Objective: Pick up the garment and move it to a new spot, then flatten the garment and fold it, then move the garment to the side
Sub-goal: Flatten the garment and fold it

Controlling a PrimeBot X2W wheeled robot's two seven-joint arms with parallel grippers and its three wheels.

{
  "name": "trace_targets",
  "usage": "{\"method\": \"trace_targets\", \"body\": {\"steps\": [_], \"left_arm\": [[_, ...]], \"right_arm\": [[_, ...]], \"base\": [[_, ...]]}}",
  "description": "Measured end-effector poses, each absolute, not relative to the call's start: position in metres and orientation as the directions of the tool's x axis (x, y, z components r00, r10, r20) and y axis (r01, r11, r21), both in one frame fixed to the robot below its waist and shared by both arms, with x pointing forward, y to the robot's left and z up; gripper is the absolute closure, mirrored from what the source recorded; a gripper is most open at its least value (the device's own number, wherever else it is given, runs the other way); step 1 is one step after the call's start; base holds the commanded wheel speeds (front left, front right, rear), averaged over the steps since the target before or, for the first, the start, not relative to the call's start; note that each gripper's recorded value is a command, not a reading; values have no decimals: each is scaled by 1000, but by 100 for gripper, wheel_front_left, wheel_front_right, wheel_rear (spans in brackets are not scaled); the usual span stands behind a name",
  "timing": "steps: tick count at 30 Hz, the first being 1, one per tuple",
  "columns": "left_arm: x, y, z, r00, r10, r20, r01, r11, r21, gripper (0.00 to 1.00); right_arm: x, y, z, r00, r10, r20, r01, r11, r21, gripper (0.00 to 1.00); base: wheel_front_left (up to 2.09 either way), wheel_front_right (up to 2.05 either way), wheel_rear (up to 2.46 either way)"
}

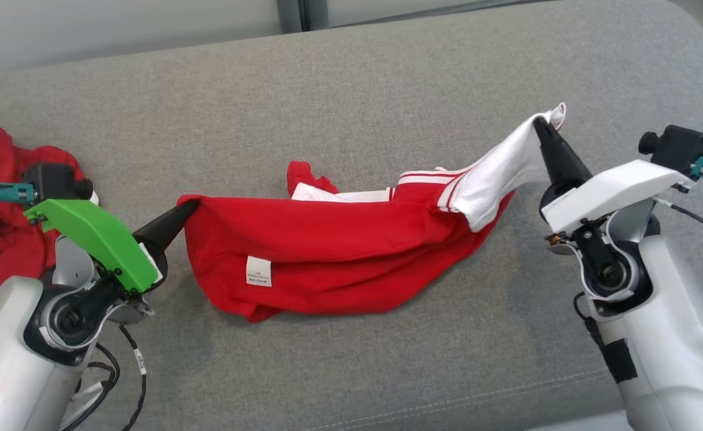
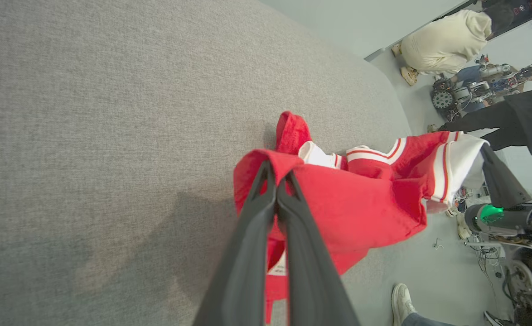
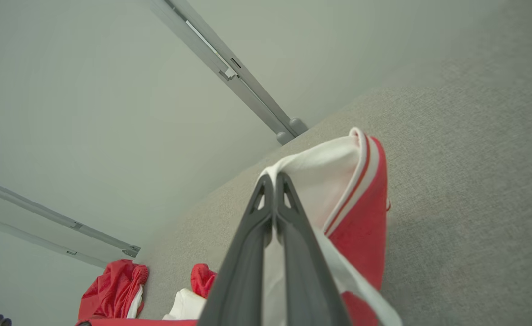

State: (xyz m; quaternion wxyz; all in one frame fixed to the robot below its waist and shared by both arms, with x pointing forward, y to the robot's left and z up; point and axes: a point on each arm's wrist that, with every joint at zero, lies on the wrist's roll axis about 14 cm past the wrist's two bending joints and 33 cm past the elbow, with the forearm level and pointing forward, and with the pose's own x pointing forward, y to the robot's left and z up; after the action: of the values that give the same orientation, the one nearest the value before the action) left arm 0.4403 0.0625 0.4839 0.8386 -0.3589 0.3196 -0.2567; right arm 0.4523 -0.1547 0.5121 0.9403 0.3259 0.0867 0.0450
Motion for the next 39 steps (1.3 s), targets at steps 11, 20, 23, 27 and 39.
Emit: {"method": "trace_targets", "body": {"steps": [11,20,23,27,39], "left_arm": [[469,47,417,641,-594,-486,187,736,-651,0],[463,35,393,626,-577,-525,164,755,-634,0],[467,48,398,667,-539,-515,144,771,-620,0],[466,61,399,693,-500,-520,129,795,-593,0],[425,62,373,629,-495,-600,82,809,-582,0]], "right_arm": [[453,-184,460,978,-36,-206,159,767,622,100],[443,-214,448,969,-145,-201,239,758,607,100],[441,-213,444,968,-147,-203,242,755,610,100],[437,-207,437,967,-132,-218,241,755,610,100],[438,-186,433,975,-61,-212,182,768,615,100]], "base": [[0,0,0],[0,0,0],[0,0,0],[0,0,0],[0,0,0]]}}
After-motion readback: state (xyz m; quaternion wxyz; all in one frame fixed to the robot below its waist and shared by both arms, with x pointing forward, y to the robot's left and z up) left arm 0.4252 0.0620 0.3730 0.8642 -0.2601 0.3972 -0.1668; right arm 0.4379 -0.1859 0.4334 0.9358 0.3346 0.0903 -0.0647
